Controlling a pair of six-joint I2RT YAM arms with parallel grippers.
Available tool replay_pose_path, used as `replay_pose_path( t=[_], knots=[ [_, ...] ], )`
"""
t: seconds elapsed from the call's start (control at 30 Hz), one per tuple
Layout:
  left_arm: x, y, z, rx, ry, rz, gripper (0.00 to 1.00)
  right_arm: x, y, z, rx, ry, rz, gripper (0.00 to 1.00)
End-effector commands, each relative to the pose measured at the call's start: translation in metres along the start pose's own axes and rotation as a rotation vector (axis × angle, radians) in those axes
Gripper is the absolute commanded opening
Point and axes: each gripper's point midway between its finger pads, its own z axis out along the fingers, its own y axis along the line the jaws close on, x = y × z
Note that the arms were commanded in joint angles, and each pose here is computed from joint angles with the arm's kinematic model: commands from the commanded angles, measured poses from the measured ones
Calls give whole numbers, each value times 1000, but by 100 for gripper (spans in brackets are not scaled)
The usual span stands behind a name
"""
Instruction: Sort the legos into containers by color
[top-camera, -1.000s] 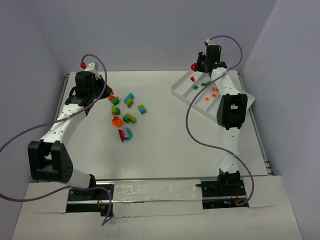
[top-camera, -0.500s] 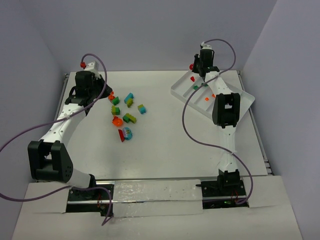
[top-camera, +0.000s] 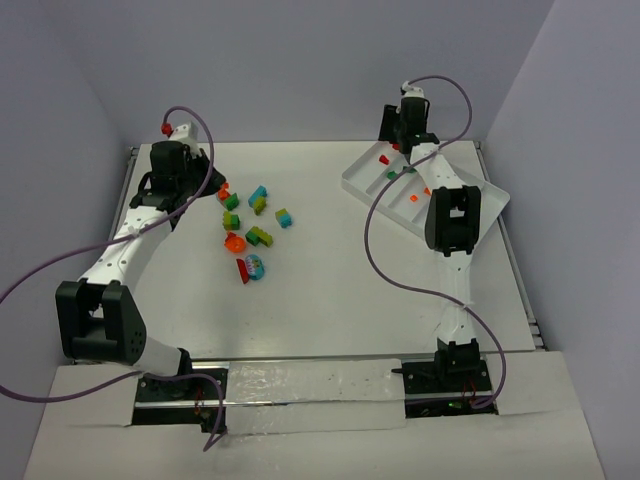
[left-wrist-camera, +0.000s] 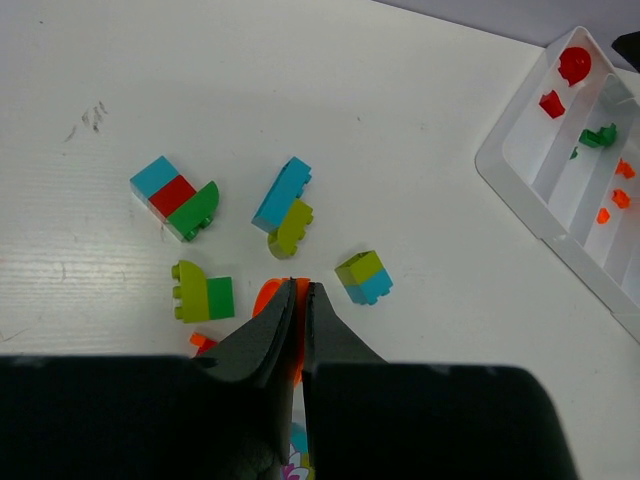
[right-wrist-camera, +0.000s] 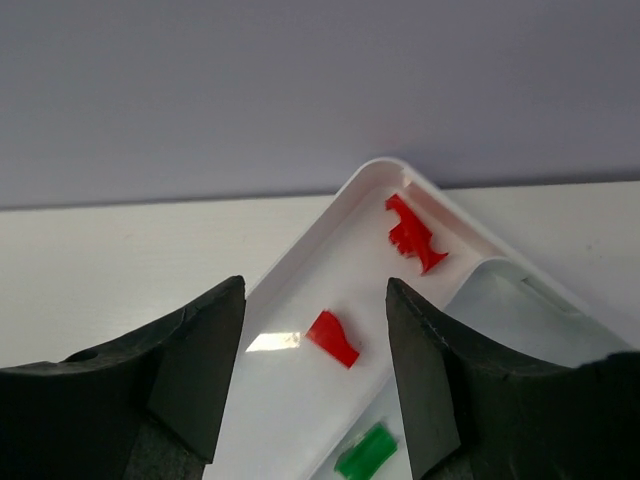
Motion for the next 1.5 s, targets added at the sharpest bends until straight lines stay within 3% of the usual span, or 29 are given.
replay_pose_path(
  t=[0.0,0.13,0.23,0.33,0.43,0.5,0.57,0.67,0.9,1.17,1.47],
  knots=[
    [-26,-25,-13,112,-55,-4,0,-54,41,-49,-179,-61,2,66],
    [-18,-47,-29,229,-4,-117,0,-109,92,-155,-424,-123,18,80],
    [-8,-52,-31,222,76,-279,0,-101,133,-210,-536,-91,-27,97],
    [-3,-65,-39,315,164,-482,0,-87,179,-266,-634,-19,-100,100],
    [-3,-100,-60,641,229,-567,0,-53,233,-311,-820,74,-122,100],
    [-14,-124,-90,922,186,-624,0,-33,262,-336,-950,137,-99,100],
    [-4,-126,-116,1057,244,-762,0,-14,284,-360,-1102,208,-72,100],
    [-17,-132,-145,1181,122,-651,0,1,305,-385,-1277,283,-13,97],
    [-17,-139,-180,1251,23,-559,0,13,314,-412,-1481,374,129,87],
    [-16,-140,-189,1256,-4,-565,0,17,319,-444,-1683,466,307,77],
    [-17,-143,-199,1272,-5,-611,0,18,339,-462,-1769,478,301,68]
  ],
)
